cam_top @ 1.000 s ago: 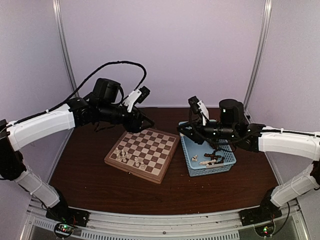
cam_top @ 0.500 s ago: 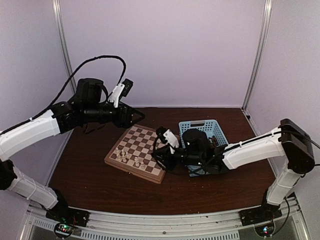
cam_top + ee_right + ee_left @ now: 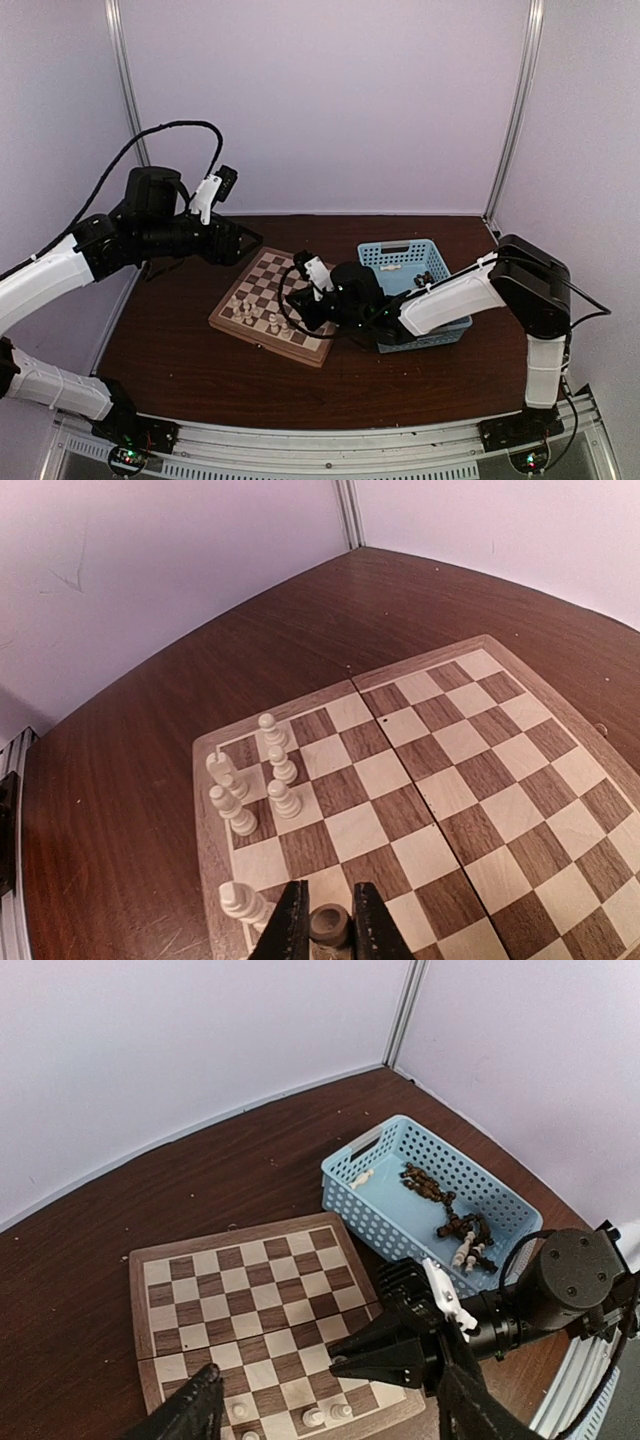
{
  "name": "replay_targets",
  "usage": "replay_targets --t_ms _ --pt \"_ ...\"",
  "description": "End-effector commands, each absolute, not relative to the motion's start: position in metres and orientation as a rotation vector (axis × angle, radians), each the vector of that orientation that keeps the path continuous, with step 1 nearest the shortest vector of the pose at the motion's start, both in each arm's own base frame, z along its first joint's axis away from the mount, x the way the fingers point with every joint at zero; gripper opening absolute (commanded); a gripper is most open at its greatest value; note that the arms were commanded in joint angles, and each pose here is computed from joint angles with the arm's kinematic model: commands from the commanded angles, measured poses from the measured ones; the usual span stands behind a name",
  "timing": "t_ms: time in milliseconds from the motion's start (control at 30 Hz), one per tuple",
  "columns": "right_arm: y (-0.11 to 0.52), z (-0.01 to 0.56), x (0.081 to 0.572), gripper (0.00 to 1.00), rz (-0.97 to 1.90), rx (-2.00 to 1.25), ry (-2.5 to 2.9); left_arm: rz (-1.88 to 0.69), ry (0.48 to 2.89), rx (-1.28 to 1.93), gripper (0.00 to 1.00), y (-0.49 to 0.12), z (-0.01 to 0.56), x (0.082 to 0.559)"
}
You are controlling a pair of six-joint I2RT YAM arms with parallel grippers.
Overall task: Set up the chess pieces on the board
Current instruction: Place the chess piece on the chessboard.
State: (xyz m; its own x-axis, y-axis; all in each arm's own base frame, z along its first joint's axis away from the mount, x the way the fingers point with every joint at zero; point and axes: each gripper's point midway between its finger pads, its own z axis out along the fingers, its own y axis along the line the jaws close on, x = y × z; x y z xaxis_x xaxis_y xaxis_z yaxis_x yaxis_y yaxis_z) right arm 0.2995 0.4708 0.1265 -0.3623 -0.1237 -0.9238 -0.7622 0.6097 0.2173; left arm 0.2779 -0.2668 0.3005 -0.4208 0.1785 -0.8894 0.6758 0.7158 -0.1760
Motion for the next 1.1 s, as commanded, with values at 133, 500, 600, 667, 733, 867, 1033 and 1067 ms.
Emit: replay_targets --t_ms 133,500,600,667,733,867,1033,1067 --pt "0.472 0.110 0.337 0.09 0.779 -0.629 1.895 -0.570 1.978 0.644 0.74 -0.252 0.293 0.278" --pt "0.468 0.085 0.345 0.14 0.758 -0.636 1.959 -0.574 1.999 0.671 0.74 -0.255 0.285 0.278" --pt "0.468 0.085 0.346 0.17 0.752 -0.637 1.959 -0.572 2.004 0.676 0.74 -0.255 0.283 0.278" --pt "0.467 0.086 0.346 0.18 0.752 -0.639 1.959 -0.573 2.006 0.678 0.74 -0.255 0.283 0.278" --pt "0.467 0.087 0.345 0.18 0.751 -0.641 1.959 -0.572 2.009 0.680 0.74 -0.255 0.282 0.277" --pt "0.465 0.091 0.345 0.20 0.748 -0.639 1.954 -0.572 2.010 0.681 0.74 -0.255 0.281 0.277" --pt "0.463 0.095 0.345 0.23 0.742 -0.638 1.946 -0.572 2.015 0.683 0.74 -0.256 0.280 0.277" --pt "0.463 0.095 0.345 0.24 0.742 -0.639 1.946 -0.572 2.017 0.684 0.74 -0.256 0.280 0.277"
